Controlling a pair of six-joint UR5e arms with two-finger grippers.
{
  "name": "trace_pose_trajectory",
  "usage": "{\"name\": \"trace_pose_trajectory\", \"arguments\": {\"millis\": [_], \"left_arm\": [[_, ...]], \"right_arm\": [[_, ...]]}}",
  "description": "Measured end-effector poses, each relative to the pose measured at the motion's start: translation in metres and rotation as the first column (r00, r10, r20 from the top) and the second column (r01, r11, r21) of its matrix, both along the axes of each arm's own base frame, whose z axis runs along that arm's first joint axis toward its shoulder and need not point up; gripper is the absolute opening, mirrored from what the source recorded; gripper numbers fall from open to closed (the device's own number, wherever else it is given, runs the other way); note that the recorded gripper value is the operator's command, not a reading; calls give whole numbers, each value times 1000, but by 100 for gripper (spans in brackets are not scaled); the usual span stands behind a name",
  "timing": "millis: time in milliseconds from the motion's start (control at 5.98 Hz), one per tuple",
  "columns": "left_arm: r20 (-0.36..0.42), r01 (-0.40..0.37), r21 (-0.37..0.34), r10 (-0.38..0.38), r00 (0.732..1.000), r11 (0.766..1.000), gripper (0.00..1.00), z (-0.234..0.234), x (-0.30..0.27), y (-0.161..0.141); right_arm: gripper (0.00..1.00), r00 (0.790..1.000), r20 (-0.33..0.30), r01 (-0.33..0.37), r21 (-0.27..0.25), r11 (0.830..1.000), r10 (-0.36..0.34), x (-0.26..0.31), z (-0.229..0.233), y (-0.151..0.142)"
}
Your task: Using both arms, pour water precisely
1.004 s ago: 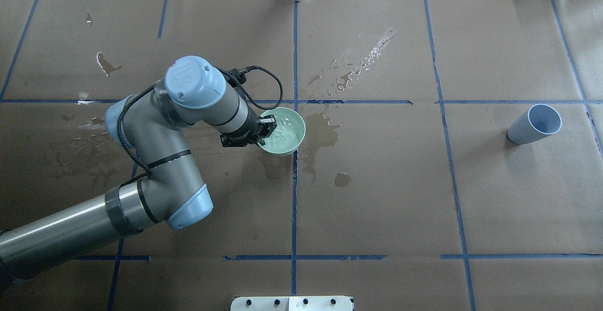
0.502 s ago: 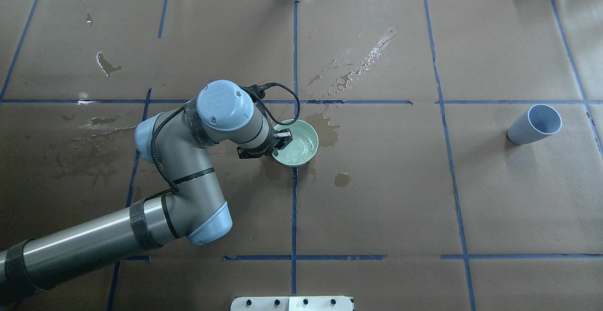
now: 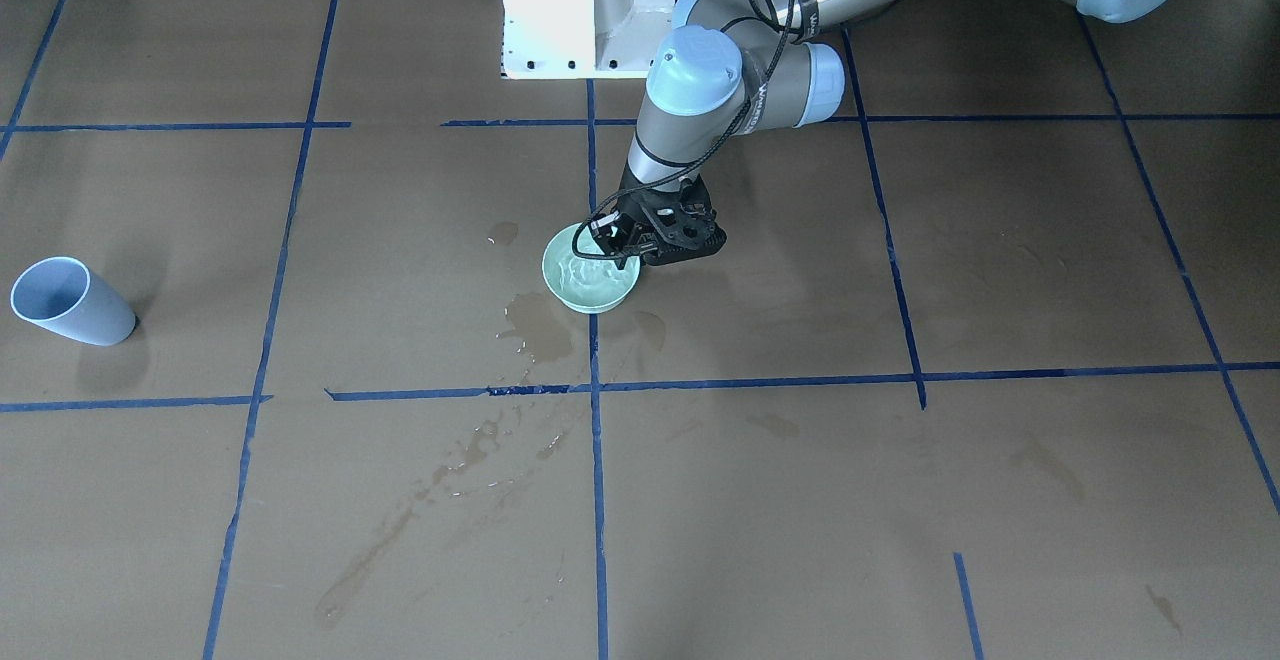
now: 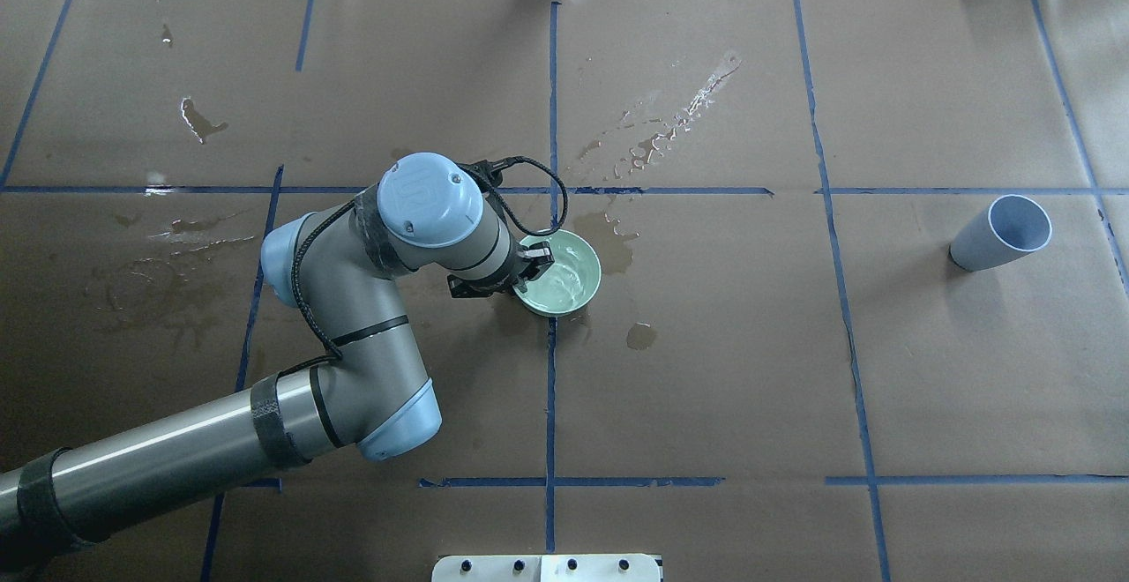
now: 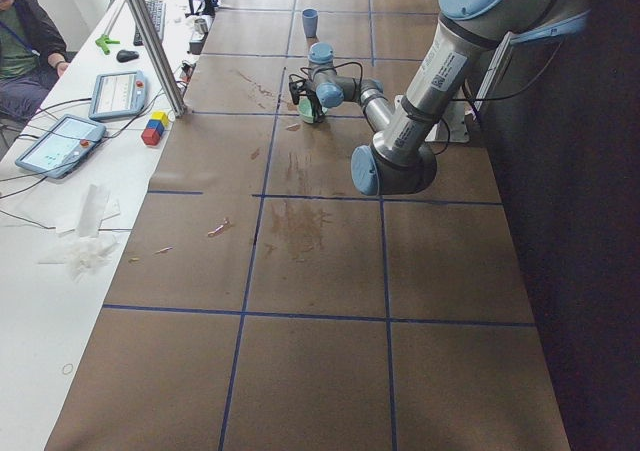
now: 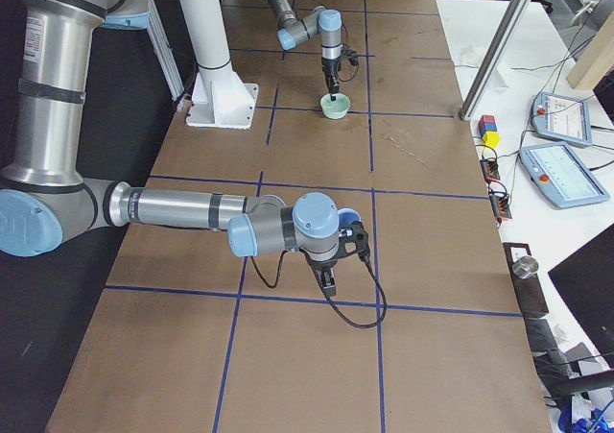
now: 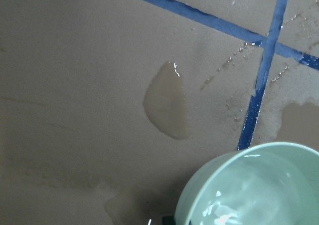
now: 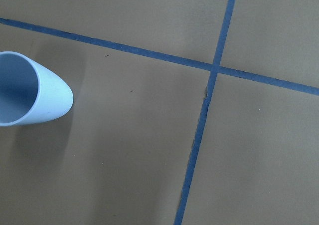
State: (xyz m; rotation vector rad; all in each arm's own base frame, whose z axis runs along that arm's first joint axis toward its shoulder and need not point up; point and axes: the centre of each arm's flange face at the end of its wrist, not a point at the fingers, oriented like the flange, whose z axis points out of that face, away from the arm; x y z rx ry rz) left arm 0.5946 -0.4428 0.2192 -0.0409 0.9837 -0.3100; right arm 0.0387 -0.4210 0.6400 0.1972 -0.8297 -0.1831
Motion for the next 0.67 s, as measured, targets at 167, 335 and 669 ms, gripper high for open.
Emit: {"name": "trace_pose_trajectory", "arguments": {"millis": [167, 335, 669], "left_arm": [[0, 0, 2, 0, 1000, 1000, 100, -1, -2, 0], [-6, 2, 12, -2, 1000, 1000, 100, -4, -11, -3], [-11, -45, 41, 46, 999, 998, 100, 1, -68, -14]], "right_arm": [[100, 1000, 0, 0, 1, 1000, 0, 0, 0, 0], [100, 1000, 1, 1, 4, 1000, -1, 0, -2, 0], [100, 1000, 10, 3, 13, 1000, -3, -1, -7, -1]]}}
